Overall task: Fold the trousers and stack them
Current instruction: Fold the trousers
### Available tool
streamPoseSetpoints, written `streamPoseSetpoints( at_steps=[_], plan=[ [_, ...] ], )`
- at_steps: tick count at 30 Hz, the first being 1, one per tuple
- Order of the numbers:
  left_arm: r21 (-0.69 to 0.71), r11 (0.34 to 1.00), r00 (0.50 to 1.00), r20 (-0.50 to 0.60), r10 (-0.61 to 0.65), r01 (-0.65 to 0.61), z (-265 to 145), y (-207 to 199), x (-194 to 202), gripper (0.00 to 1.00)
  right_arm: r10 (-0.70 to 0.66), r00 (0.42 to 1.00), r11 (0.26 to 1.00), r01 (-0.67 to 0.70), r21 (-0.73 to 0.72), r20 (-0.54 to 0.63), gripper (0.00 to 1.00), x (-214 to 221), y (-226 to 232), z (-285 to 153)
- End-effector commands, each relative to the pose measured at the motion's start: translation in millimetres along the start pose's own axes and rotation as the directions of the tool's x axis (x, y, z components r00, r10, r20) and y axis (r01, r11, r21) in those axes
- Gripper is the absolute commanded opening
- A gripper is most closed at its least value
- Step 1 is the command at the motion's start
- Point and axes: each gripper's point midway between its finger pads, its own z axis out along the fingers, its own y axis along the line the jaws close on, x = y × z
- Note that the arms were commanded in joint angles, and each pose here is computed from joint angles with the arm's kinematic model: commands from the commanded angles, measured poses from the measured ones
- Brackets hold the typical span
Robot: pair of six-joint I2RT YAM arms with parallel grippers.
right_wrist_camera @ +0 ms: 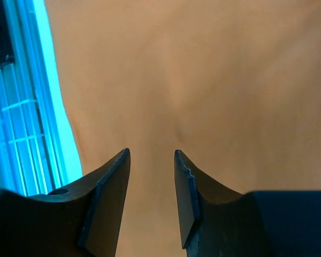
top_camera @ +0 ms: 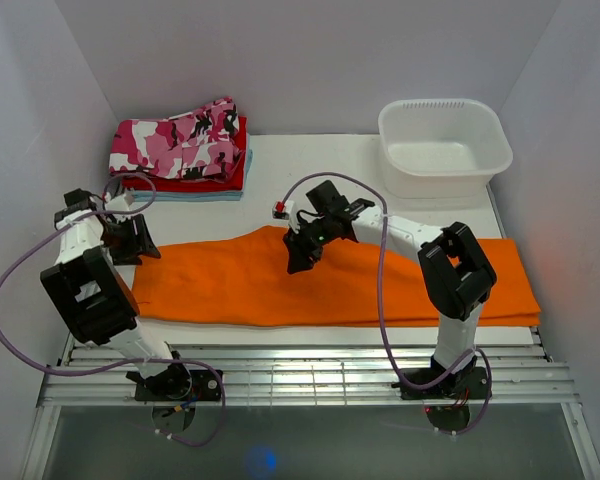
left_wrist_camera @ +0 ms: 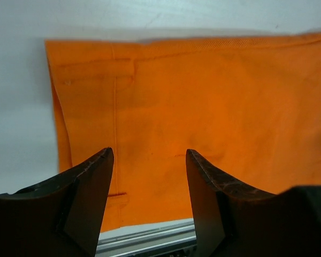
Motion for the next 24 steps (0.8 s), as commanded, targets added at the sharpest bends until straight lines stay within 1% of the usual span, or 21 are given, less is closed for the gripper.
streamPoseSetpoints(
  at_steps=[1,3,5,6,7,9,10,11,12,13,14,15,16,17,18,19,20,21,22,23,24],
  plan=[
    [0.056,0.998,0.998,-0.050,-0.034,0.037,6.8,8.3,23.9,0.67,0.099,0.991,0.994,-0.095,0.047,-0.089,0.44,24.5,-22.7,5.0],
    [0.075,0.996,0.997,-0.063,-0.048,0.053,12.8,14.8,30.5,0.67,0.166,0.981,0.984,-0.158,0.080,-0.101,0.43,34.0,-39.3,6.8],
    [0.099,0.995,0.999,-0.040,-0.018,0.022,15.1,12.5,28.6,0.66,0.212,0.973,0.973,-0.201,0.113,-0.092,0.43,42.3,-55.8,-2.2],
    [0.120,0.993,1.000,-0.024,0.003,0.000,14.8,9.0,27.4,0.62,0.229,0.968,0.966,-0.213,0.146,-0.104,0.43,51.5,-63.4,-5.8],
    [0.185,0.983,1.000,0.007,0.011,-0.012,12.3,-3.1,22.2,0.60,0.250,0.963,0.958,-0.231,0.168,-0.097,0.42,56.9,-73.1,-12.6],
    [0.236,0.970,0.999,0.035,0.042,-0.049,6.9,-19.7,13.8,0.56,0.280,0.954,0.949,-0.259,0.179,-0.104,0.42,68.3,-77.8,-16.4],
    [0.293,0.954,0.997,0.054,0.055,-0.069,3.7,-33.9,10.7,0.52,0.302,0.946,0.943,-0.278,0.186,-0.116,0.42,78.3,-80.2,-16.9],
    [0.311,0.947,0.996,0.061,0.070,-0.086,3.6,-41.9,9.5,0.51,0.315,0.939,0.939,-0.288,0.188,-0.135,0.42,85.2,-80.2,-16.1],
    [0.339,0.932,0.992,0.050,0.116,-0.126,7.8,-60.3,11.8,0.50,0.334,0.930,0.935,-0.307,0.177,-0.152,0.42,94.3,-80.8,-10.3],
    [0.350,0.927,0.991,0.036,0.126,-0.131,12.5,-68.2,14.8,0.47,0.346,0.925,0.932,-0.320,0.167,-0.157,0.42,97.5,-81.0,-6.6],
    [0.363,0.923,0.992,0.023,0.127,-0.126,17.9,-76.4,17.7,0.45,0.372,0.911,0.925,-0.348,0.155,-0.175,0.42,106.1,-81.5,0.3],
    [0.373,0.918,0.990,0.024,0.138,-0.137,30.7,-84.1,17.0,0.44,0.381,0.910,0.924,-0.366,0.114,-0.163,0.41,102.2,-77.9,4.3],
    [0.376,0.924,0.996,-0.026,0.085,-0.069,41.7,-86.0,27.4,0.40,0.392,0.906,0.920,-0.382,0.093,-0.157,0.41,100.3,-77.4,5.8],
    [0.361,0.931,0.997,-0.051,0.065,-0.043,50.9,-81.9,30.0,0.37,0.397,0.908,0.918,-0.390,0.079,-0.137,0.41,90.1,-78.6,4.9],
    [0.349,0.937,0.995,-0.093,0.036,-0.001,68.6,-73.1,35.0,0.35,0.397,0.911,0.918,-0.393,0.051,-0.116,0.43,81.6,-75.5,1.5],
    [0.320,0.947,0.994,-0.106,0.026,0.010,76.8,-65.9,33.3,0.31,0.396,0.914,0.918,-0.393,0.056,-0.089,0.44,75.4,-79.6,-6.9],
    [0.247,0.969,0.992,-0.126,0.008,0.024,85.6,-51.0,34.3,0.28,0.370,0.927,0.928,-0.367,0.065,-0.060,0.47,65.4,-78.5,-18.8],
    [0.205,0.978,0.994,-0.112,0.000,0.023,92.5,-38.7,28.5,0.27,0.368,0.929,0.927,-0.364,0.088,-0.045,0.55,63.9,-82.5,-28.3],
    [0.164,0.986,0.992,-0.124,-0.017,0.037,101.1,-26.1,28.2,0.26,0.384,0.923,0.918,-0.379,0.114,-0.031,0.58,66.5,-88.5,-44.2],
    [0.100,0.994,0.994,-0.103,-0.037,0.047,101.1,-8.3,15.4,0.23,0.362,0.932,0.925,-0.356,0.134,-0.019,0.61,64.1,-89.3,-59.2],
    [0.071,0.996,0.994,-0.096,-0.051,0.058,102.3,2.4,9.4,0.23,0.370,0.929,0.918,-0.363,0.158,-0.022,0.61,69.7,-92.5,-71.0]
  ],
)
